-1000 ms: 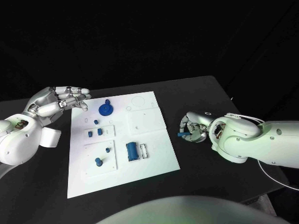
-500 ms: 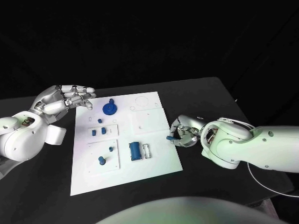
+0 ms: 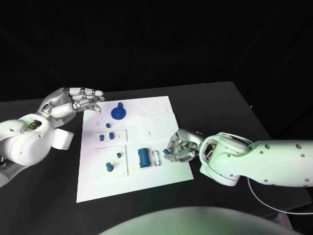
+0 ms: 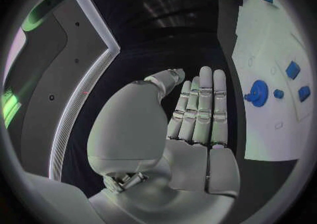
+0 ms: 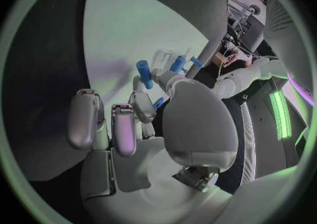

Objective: Assemble the parts on the task board

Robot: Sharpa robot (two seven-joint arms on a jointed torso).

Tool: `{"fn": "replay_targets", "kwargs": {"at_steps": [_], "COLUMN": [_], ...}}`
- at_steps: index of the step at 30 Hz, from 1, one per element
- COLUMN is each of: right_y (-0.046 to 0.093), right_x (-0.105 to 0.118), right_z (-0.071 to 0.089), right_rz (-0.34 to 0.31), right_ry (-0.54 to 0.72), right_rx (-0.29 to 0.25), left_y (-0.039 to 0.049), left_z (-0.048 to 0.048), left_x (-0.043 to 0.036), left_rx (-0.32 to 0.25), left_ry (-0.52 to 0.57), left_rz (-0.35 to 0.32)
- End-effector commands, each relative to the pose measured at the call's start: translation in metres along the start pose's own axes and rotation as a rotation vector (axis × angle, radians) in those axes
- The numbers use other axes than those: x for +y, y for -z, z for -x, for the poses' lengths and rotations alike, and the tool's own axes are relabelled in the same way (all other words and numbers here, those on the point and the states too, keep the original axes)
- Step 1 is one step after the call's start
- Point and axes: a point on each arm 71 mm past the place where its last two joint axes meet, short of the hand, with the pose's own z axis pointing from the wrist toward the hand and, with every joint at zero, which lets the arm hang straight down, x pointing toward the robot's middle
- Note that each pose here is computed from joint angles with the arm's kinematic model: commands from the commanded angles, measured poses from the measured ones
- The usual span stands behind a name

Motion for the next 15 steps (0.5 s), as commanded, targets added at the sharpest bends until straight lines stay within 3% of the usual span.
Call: {"fn": "replay_targets", "kwargs": {"at_steps": [1, 15], "right_y": [-0.0014, -0.0063], "right_x": [0.002, 0.0102], "right_z": [-0.0039, -0.0102], "right_rz": [-0.002, 0.012], "right_ry": [-0.043, -0.074], "right_rx": [0.011, 0.015], "left_y": [-0.0005, -0.0003], "left_z": [-0.003, -0.0025], "left_x": [-0.001, -0.001], "left_rx": [0.022, 0.022], "left_ry": [0.007, 0.007], "left_rz": [-0.008, -0.008]}}
